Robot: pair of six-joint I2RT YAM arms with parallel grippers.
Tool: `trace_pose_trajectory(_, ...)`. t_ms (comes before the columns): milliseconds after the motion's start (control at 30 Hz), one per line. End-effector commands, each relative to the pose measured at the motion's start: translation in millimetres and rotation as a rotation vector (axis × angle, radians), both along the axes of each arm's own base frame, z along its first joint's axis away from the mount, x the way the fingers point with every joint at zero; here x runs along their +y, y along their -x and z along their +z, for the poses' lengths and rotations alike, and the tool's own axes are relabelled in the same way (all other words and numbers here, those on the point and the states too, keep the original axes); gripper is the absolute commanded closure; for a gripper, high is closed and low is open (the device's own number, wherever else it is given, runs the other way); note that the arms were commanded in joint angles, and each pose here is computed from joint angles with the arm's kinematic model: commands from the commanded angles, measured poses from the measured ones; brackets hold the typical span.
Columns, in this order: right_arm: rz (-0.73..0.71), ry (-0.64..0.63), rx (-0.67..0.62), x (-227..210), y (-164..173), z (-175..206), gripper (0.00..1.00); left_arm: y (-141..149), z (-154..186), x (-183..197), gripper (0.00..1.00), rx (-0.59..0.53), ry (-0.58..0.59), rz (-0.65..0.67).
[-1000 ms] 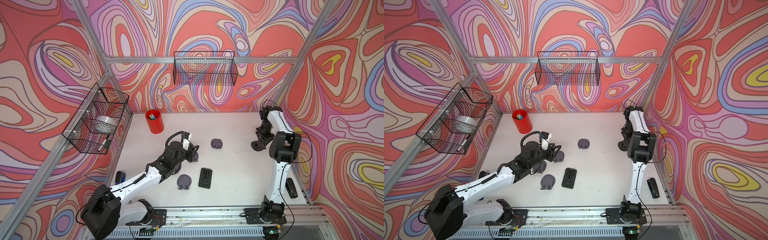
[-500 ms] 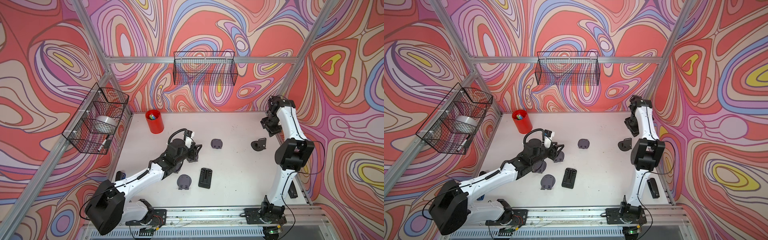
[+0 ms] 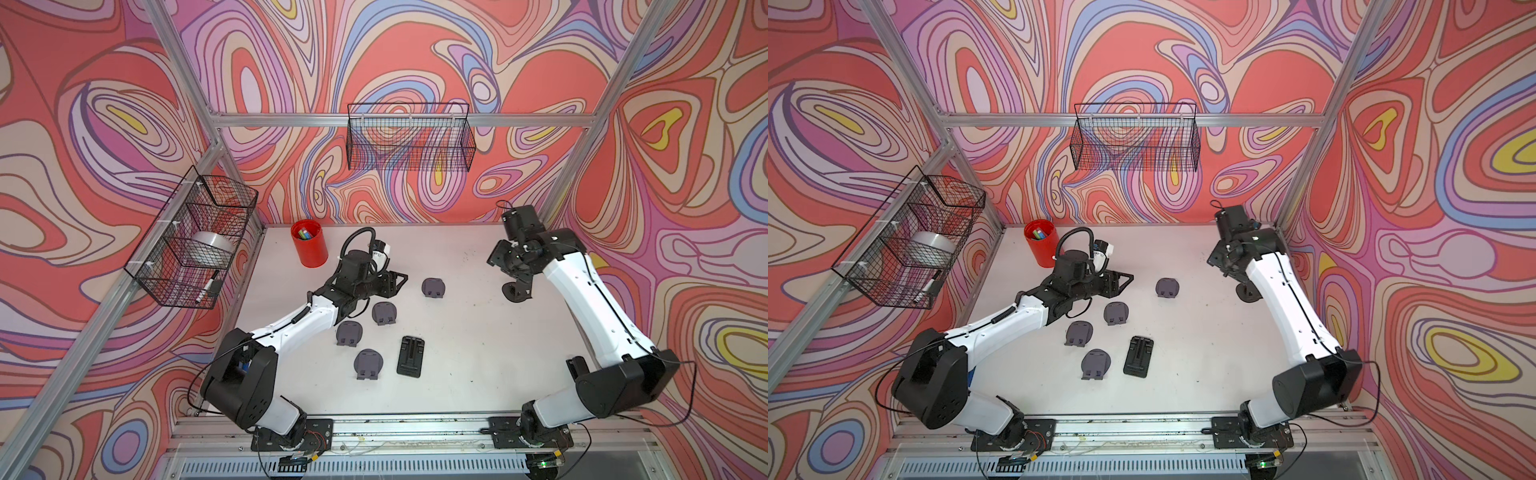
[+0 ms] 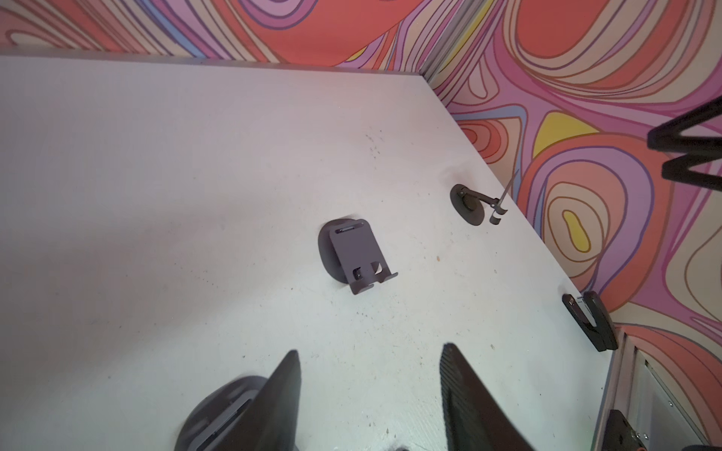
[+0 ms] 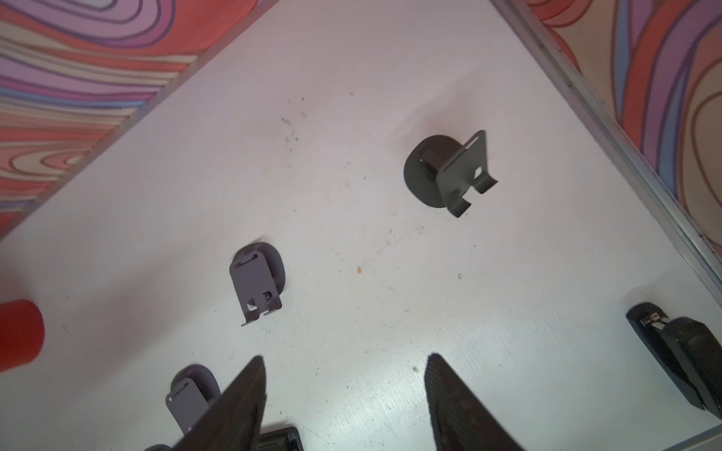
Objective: Open the phone stand
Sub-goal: Place the phone stand at the center of the board, then pick up the phone stand at the center of the board.
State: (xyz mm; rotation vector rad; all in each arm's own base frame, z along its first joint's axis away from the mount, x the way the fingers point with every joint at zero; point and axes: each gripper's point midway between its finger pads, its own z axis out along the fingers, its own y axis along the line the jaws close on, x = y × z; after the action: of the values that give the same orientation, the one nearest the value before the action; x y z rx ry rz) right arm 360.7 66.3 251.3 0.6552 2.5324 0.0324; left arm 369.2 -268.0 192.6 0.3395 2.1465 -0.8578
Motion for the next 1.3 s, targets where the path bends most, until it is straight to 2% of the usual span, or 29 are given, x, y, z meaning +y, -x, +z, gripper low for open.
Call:
trace_pose_trajectory(0,0.164,0.089,0.042,60.6,-26.1,-20.7,0.31,3.9,4.3,3.2,0.47,0.056,0.014,-0.013)
trace_pose_trajectory(167,0.327,0.208,0.179,134.4,-55.7,-72.1,0.21,7.8,-9.4,32.9,0.47,0.122,0.012,0.066)
trace_pose_trajectory(300,0.349,0.207,0.242,153.9,-72.7,-112.8,0.12,18.2,-16.5,52.4,0.47,0.146,0.024,0.108)
trace_pose_trajectory(567,0.336,0.247,0.337,144.5,-72.8,-156.6,0.09,25.9,-15.6,64.0,0.47,0.131,0.024,0.131)
trace_pose_trajectory(833,0.362,0.139,0.365,129.1,-77.7,-180.0,0.15,24.7,-16.6,63.9,0.47,0.135,0.027,0.132)
trace_pose_trajectory(1267,0.426,0.069,0.370,129.9,-93.8,-197.4,0.15,18.6,-18.8,61.5,0.48,0.141,0.035,0.139)
